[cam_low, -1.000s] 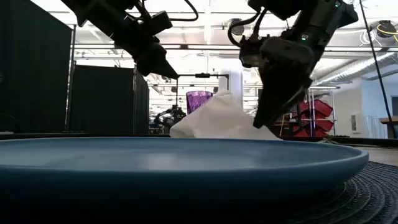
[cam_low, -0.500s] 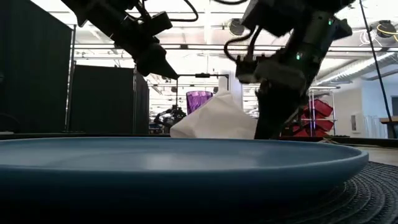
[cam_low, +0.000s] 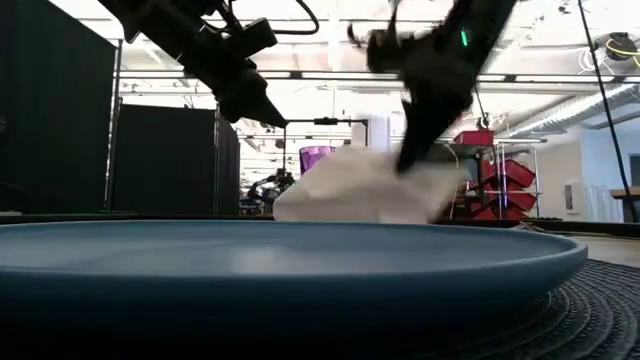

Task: Set table place
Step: Fold the white table napkin on the table

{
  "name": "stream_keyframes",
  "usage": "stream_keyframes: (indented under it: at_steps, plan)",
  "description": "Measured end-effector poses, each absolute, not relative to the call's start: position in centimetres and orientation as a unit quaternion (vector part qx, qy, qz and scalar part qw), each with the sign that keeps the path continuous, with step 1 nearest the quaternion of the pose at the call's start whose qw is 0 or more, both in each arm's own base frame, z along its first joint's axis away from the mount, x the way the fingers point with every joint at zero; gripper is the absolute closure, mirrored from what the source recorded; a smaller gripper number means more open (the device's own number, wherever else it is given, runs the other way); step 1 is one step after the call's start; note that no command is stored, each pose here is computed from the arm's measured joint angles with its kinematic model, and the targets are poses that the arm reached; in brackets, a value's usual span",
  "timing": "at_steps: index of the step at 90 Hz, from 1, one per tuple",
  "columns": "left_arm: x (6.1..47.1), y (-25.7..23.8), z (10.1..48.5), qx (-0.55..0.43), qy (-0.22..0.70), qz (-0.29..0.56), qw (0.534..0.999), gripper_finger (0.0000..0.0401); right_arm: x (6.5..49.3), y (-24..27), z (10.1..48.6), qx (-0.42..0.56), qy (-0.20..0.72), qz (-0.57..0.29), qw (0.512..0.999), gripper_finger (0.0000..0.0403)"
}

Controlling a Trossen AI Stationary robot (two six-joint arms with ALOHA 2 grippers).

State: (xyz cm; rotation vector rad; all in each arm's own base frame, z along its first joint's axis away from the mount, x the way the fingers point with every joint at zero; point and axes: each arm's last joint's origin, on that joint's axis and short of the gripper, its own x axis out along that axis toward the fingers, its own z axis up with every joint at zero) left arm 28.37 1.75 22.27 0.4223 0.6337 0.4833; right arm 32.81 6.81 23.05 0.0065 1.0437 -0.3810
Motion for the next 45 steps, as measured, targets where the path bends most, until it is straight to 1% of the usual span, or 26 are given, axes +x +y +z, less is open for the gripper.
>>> stream_keyframes:
  at_steps: [11,30,38,45]
  plan:
    - [28.4,1.7,22.3,0.204,0.306,0.233,0.9,0.0315,33.5,6.7,27.9,-0.039,0.466,-0.201,0.861,0.0403]
    - [28.4,1.6,22.4,0.203,0.303,0.229,0.903,0.0315,34.6,6.5,36.1,-0.071,0.363,-0.209,0.905,0.0403]
    - [28.5,1.0,22.9,0.199,0.278,0.211,0.916,0.0315,34.6,5.5,38.5,-0.079,0.331,-0.23,0.911,0.0403]
    - [28.6,0.1,23.8,0.201,0.244,0.188,0.93,0.0315,34.6,4.3,39.9,-0.079,0.319,-0.245,0.912,0.0403]
